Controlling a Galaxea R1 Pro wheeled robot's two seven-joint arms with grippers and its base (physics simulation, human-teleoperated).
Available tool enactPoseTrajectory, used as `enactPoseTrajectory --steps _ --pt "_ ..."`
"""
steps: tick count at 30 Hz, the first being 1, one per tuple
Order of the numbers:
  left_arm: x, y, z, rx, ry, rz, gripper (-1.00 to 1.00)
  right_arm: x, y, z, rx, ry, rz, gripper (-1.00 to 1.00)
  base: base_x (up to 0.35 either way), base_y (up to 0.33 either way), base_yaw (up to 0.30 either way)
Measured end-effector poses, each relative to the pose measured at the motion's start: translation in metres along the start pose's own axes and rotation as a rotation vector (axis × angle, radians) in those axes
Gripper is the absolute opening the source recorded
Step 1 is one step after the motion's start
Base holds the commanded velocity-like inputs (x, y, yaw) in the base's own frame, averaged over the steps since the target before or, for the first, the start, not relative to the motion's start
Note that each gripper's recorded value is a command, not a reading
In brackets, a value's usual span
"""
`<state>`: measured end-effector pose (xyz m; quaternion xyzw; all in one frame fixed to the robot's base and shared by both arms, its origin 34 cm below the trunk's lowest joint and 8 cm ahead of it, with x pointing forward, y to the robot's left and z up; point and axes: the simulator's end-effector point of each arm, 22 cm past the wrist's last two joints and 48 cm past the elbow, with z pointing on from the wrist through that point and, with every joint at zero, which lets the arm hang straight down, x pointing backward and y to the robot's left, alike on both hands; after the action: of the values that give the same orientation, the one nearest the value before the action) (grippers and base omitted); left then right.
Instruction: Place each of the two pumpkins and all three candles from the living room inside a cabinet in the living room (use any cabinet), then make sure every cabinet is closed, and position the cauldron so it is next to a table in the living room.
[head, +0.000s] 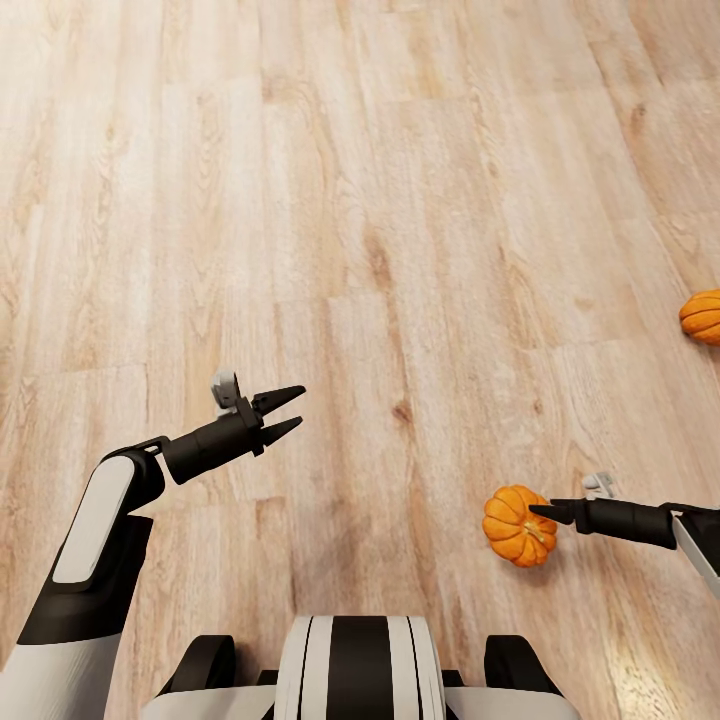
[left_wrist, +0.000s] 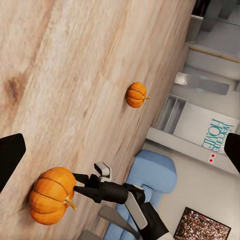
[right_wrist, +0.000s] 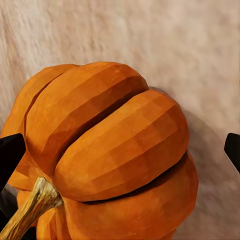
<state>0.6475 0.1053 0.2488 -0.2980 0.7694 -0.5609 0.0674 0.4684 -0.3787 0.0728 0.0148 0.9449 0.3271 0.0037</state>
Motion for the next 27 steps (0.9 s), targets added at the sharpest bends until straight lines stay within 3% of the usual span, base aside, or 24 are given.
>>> enactPoseTrajectory --steps 11,12,19,27 --pt "0.001 -0.001 0.001 0.001 0.003 0.000 1.00 0.002 0.015 0.016 -0.036 -0.005 0.024 1.00 0.000 0.000 0.000" --pt "0.001 -0.001 0.001 0.001 0.003 0.000 1.00 0.002 0.016 0.017 -0.039 -0.004 0.024 -1.00 0.000 0.000 0.000" --pt "0.001 -0.001 0.001 0.001 0.003 0.001 1.00 0.010 0.028 0.026 -0.074 0.022 0.019 -1.00 0.000 0.000 0.000" --pt "0.000 -0.001 0.000 0.002 0.001 0.002 1.00 0.020 0.033 0.029 -0.089 0.069 0.051 -1.00 0.000 0.000 0.000"
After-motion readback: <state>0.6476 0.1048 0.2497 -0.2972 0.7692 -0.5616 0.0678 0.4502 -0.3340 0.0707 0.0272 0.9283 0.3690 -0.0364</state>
